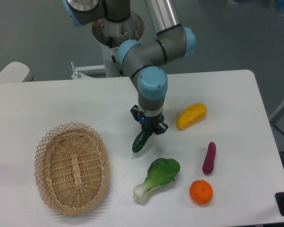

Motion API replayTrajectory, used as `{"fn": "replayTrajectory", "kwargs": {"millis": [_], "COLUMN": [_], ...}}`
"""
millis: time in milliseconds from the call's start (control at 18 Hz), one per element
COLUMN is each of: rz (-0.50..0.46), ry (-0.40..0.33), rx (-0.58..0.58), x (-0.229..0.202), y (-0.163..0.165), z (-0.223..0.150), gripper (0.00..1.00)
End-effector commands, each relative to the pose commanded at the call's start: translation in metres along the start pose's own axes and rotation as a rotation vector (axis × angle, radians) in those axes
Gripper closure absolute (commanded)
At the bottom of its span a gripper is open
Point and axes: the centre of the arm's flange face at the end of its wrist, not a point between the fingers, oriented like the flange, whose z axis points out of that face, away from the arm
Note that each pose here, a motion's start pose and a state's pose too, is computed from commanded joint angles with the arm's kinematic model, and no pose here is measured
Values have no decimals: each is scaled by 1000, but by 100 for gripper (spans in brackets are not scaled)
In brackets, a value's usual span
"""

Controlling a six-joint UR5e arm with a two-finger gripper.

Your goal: Place the cucumber on the table

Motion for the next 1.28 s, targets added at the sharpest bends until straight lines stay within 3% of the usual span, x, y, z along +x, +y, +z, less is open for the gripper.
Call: {"fn": "replayTrajectory", "kwargs": {"millis": [56,111,278,333,667,1056,1167,1278], "rz": [2,3,2,2,-24,-134,-126,-40], "ry": [-3,-5,-17,-22,-128,-261,-276,-293], "rx": [1,3,7,10,63,146,146,130], "x": [-1,-2,-7,-9,-49,-128,-147,-160], "y": [0,-1,-4,-4,-13,27,37,48], "z": [-1,-3,-7,-10,-70,-144,-157,-164], "gripper": [78,70,9,3,0,0,0,0]}}
